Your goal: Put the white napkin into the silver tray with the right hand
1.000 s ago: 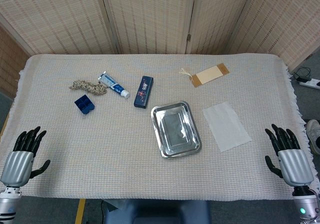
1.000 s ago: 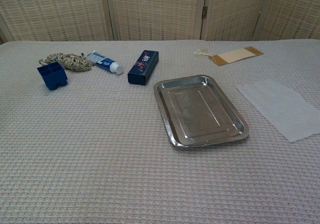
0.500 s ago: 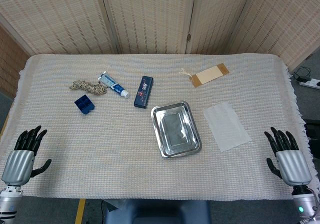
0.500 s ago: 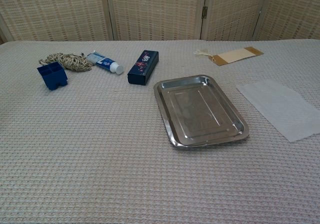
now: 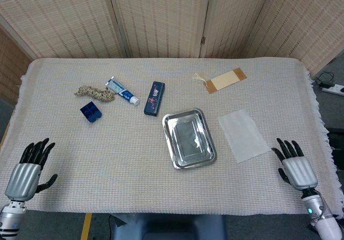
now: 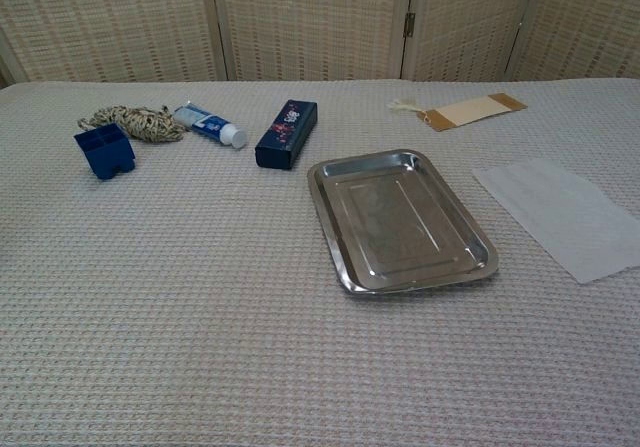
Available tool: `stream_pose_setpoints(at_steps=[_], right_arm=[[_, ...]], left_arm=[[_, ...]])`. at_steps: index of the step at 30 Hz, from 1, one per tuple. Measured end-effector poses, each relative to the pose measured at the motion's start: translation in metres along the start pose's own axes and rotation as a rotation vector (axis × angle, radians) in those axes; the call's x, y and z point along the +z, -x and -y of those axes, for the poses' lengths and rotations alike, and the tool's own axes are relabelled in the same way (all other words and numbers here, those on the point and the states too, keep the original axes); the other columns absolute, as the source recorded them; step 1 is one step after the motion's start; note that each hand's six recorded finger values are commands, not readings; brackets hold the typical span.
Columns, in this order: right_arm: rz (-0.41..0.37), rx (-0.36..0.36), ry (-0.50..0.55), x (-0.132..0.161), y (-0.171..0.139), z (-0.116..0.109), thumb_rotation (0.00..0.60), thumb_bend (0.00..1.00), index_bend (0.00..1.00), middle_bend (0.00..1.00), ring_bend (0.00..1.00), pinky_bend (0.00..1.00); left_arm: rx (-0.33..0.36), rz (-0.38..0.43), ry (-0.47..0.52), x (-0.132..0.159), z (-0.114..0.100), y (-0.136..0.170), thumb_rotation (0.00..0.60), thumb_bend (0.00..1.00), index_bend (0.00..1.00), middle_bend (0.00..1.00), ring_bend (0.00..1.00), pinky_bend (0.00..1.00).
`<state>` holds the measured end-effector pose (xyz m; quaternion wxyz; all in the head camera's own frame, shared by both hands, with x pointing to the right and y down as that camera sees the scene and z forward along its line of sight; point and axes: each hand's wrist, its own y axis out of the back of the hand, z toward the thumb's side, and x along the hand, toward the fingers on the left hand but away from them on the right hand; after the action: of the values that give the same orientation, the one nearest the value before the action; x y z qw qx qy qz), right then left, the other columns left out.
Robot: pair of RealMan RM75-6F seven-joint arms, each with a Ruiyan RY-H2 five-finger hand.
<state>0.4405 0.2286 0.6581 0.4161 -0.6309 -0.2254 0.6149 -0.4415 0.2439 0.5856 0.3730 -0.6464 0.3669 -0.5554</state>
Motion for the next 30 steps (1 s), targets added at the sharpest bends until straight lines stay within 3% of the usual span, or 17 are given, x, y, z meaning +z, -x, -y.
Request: stream_pose_setpoints(at_steps=[17, 22, 30], right_arm=[[-0.036, -0.04, 0.015, 0.019, 0.045, 0.033, 0.6, 0.47, 0.26, 0.0, 0.0, 0.0], [-0.042, -0.062, 0.023, 0.028, 0.057, 0.037, 0.6, 0.47, 0.27, 0.0, 0.0, 0.0], [-0.052, -0.065, 0.017, 0.035, 0.069, 0.042, 0.6, 0.47, 0.27, 0.0, 0.0, 0.0]], left_arm=[[-0.023, -0.045, -0.002, -0.01, 0.003, -0.004, 0.6, 0.33, 0.0, 0.0, 0.0, 0.0], [-0.022, -0.054, -0.011, -0.013, 0.001, -0.003, 0.6, 0.42, 0.0, 0.0, 0.0, 0.0], [-0.024, -0.069, -0.009, -0.016, 0.001, -0.003, 0.6, 0.42, 0.0, 0.0, 0.0, 0.0]])
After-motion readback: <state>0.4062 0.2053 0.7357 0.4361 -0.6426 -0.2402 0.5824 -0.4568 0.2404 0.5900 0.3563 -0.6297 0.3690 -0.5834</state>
